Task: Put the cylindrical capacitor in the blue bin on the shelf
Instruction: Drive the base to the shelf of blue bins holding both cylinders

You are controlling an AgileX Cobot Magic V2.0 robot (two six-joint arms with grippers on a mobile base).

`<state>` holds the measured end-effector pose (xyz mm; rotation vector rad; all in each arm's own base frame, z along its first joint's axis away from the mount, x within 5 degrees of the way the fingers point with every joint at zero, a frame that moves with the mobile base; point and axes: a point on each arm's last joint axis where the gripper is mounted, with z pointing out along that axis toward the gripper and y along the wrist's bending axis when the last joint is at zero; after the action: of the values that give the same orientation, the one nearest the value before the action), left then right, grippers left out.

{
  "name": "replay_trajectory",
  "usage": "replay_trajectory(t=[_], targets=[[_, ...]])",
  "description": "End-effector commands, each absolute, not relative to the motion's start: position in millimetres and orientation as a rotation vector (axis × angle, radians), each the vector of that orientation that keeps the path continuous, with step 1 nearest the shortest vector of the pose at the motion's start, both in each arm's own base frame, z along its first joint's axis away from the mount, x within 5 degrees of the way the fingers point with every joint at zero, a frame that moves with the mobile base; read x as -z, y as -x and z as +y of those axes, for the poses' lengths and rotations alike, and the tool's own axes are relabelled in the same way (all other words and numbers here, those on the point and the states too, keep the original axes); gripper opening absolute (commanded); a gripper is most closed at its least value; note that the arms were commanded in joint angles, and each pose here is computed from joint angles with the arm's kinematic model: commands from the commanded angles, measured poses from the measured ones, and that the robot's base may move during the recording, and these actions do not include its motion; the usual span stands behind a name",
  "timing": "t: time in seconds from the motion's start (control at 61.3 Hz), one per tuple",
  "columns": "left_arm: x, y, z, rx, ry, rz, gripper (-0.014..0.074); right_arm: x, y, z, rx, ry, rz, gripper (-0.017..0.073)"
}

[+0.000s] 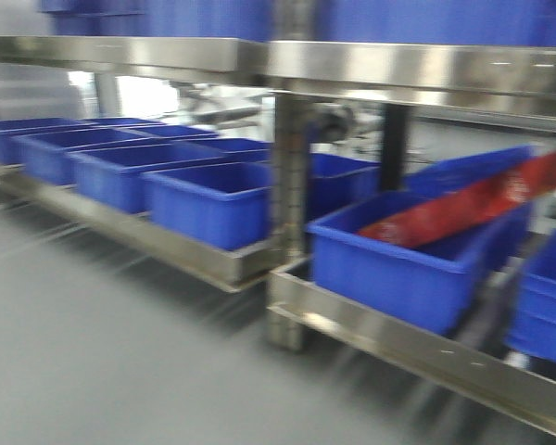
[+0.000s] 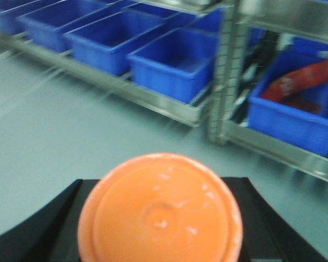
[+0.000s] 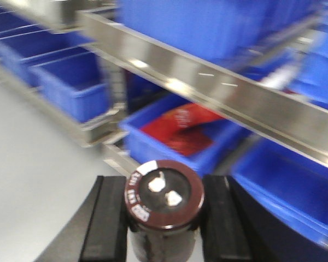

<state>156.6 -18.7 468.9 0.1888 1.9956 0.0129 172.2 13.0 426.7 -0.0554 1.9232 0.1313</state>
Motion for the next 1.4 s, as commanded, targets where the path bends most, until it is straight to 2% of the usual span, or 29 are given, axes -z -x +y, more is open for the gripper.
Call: replay_trajectory(t=[0.0,1.387], targets=[[-473.4,-155.4,-19.5,-0.006,-0.191,1.966,-0.0111,-432.9,-170.3,12.3,-0.121,0.055,1.885,-0.0162],[-473.4,-155.4,-19.5,-0.006,-0.191,1.966,-0.0111,-432.9,-170.3,12.3,-0.121,0.055,1.885,-0.0162]])
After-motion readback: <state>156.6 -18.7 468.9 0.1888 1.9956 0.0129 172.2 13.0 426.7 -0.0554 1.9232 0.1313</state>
